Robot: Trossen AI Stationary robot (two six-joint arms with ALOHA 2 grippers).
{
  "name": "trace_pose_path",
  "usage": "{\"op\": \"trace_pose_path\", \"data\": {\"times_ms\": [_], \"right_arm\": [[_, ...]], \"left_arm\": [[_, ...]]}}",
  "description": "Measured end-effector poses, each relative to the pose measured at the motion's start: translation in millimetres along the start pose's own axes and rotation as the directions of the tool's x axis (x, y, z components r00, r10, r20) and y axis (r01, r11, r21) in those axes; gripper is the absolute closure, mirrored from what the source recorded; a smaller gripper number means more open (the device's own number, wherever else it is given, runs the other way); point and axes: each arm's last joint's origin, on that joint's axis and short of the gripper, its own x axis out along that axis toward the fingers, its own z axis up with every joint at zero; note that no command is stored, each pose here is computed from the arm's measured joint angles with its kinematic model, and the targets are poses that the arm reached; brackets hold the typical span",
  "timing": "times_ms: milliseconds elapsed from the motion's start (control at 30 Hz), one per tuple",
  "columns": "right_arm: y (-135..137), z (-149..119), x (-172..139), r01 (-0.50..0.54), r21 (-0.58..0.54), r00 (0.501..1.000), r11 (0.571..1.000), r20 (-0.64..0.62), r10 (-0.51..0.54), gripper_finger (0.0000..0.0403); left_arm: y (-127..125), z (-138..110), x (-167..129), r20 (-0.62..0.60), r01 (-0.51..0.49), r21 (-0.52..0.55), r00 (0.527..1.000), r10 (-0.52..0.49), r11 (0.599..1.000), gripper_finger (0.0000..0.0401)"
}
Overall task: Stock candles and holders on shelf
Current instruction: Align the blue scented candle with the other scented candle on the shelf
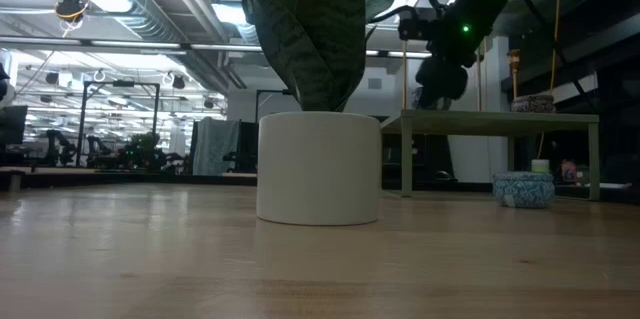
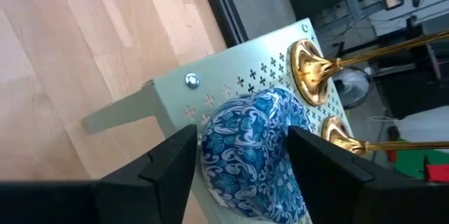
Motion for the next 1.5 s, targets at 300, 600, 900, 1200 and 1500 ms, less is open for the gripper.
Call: {"op": "trace_pose_path", "data": {"times_ms": [300,600,900,1200,1500], "right_arm": [[-12,6,-9,-0.042,0.021,0.999,0.999,0.031,0.041,0.0180],[-39,9,-17,-0.163,0.160,0.985,0.974,0.086,0.151,0.0180],[-79,12,-39,-0.479,0.279,0.863,0.832,0.322,0.388,0.0180],[-96,9,-26,-0.715,0.237,0.693,0.658,0.366,0.621,0.0180],[-99,9,0,-0.767,0.196,0.639,0.611,0.329,0.696,0.0187]], "left_arm": [[0,0,0,-0.004,-0.004,-0.001,1.000,0.004,1.000,0.0159],[1,0,0,-0.005,-0.006,-0.001,1.000,0.006,1.000,0.0159],[1,-1,0,-0.006,-0.007,-0.002,1.000,0.007,1.000,0.0159],[2,-2,0,-0.018,-0.019,-0.004,1.000,0.019,1.000,0.0159],[4,-4,0,-0.041,-0.044,-0.010,0.998,0.043,0.999,0.0159]]}}
